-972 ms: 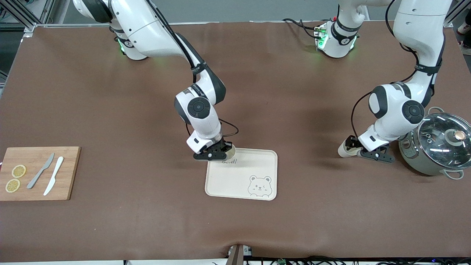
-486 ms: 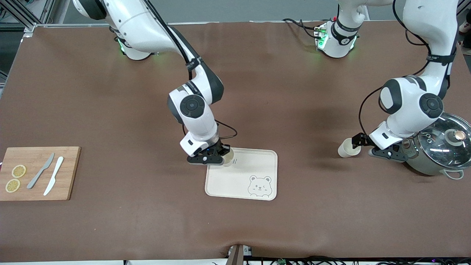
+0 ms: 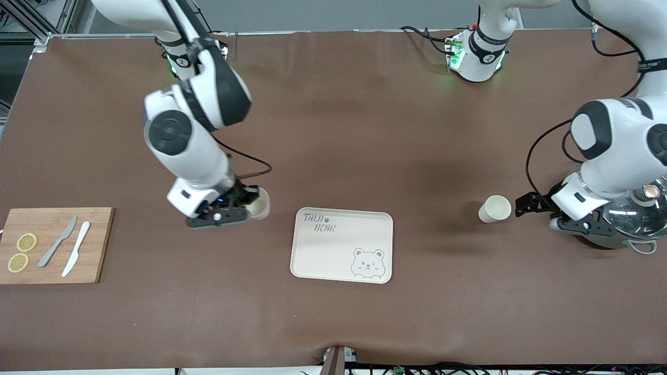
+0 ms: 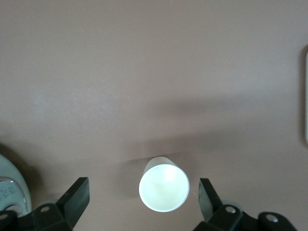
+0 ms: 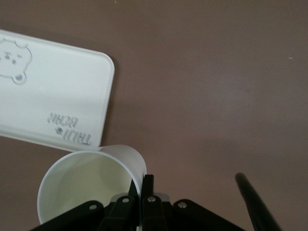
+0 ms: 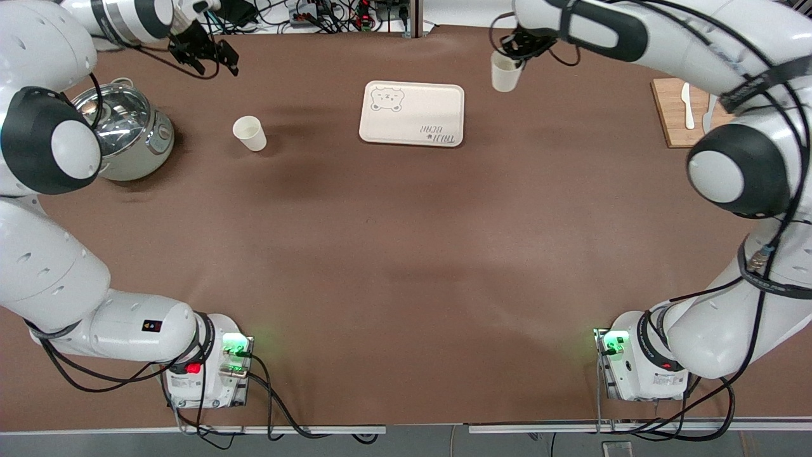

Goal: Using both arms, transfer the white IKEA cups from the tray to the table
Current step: 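Set down the cup with the left gripper while the right gripper moves, then set the cup down beside the cutting board with the right gripper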

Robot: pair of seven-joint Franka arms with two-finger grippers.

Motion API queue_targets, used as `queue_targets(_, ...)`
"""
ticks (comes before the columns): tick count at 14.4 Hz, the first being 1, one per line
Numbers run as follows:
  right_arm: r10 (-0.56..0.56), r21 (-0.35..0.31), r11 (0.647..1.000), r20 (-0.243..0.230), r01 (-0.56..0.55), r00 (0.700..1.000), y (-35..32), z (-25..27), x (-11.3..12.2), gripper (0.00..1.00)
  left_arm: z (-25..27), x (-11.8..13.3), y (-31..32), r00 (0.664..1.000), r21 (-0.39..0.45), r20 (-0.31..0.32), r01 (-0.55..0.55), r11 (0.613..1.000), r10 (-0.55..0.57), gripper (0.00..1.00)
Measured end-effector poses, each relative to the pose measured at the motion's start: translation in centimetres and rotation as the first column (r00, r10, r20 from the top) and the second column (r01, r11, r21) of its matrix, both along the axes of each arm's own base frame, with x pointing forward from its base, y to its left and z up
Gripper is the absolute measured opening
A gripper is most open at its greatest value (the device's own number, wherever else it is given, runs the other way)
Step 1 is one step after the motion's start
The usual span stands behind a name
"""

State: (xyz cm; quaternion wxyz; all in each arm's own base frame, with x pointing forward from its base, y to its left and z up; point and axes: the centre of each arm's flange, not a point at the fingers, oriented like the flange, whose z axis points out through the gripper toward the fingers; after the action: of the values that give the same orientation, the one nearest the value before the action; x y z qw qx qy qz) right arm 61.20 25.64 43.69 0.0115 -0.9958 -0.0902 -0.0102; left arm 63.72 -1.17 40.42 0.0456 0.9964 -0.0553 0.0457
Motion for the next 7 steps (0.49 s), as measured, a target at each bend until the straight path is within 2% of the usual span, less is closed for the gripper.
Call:
queue_targets(2, 0.068, -0.003, 0.998, -0.015, -0.068, 0.998, -4.9, -0.4, -0.8, 0.03, 2.3, 1.0, -1.1, 1.000, -0.008, 0.013, -0.023, 1.000, 0.023, 1.00)
queue_targets(7, 0.194, -0.001, 0.981, 0.008, -0.194, 0.981, -17.3, -3.5, -1.9, 0.03, 4.6, 2.4, -5.0, 0.999, -0.014, 0.045, -0.031, 0.999, 0.031, 1.00)
